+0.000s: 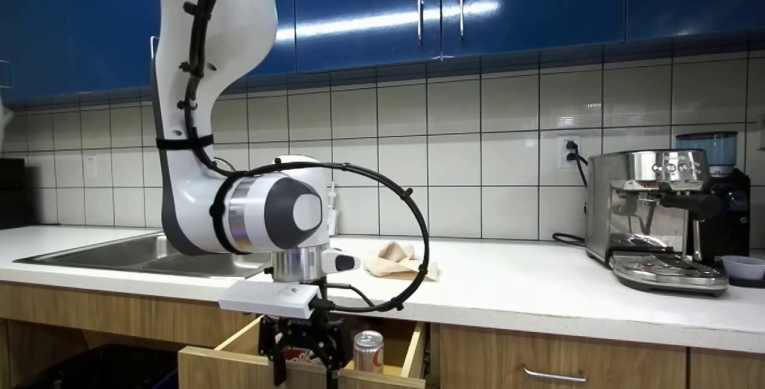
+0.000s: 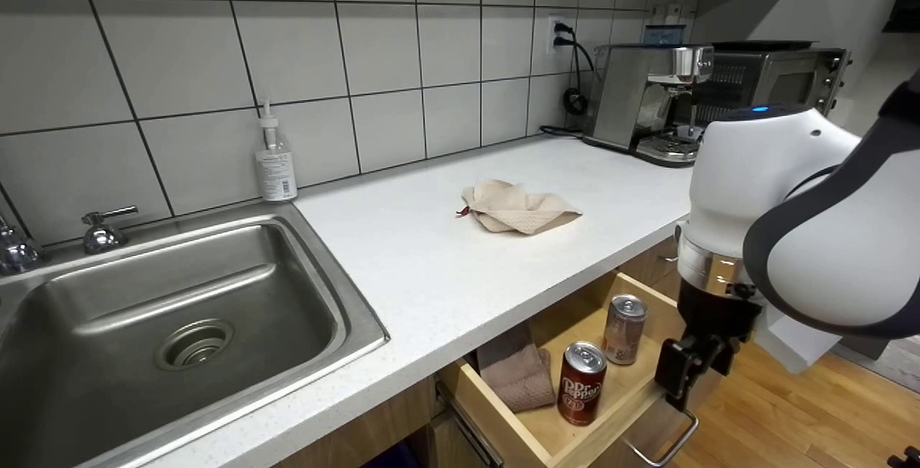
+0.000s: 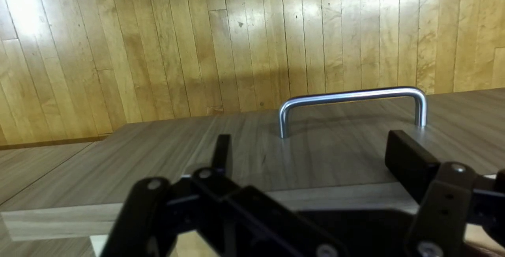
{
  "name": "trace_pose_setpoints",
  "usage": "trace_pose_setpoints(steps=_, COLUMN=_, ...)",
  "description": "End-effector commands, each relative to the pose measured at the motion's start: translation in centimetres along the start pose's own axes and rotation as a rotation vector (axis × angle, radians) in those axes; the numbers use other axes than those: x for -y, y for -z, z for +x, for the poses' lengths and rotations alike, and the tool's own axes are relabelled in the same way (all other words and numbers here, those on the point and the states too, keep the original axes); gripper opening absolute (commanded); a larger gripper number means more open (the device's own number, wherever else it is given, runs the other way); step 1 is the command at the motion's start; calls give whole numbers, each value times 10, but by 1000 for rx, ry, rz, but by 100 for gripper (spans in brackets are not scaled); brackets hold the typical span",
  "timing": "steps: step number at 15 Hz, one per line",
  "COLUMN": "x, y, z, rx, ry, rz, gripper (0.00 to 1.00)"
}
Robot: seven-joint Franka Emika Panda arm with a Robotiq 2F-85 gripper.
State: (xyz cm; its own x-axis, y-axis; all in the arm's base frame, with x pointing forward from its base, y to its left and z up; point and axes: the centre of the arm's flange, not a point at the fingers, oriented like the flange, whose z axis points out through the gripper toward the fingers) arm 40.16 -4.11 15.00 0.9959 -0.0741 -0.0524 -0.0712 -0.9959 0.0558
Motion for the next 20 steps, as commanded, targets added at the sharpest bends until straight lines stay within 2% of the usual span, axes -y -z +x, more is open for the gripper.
trace_pose_setpoints(steps=1, x=-8, y=4, z=12, rx=-42, ry=-32, rz=11, gripper=100)
trace_pose_setpoints(steps=20, x=-20, y=3, z=59, rx=-80, ry=-96, rz=27, gripper=100)
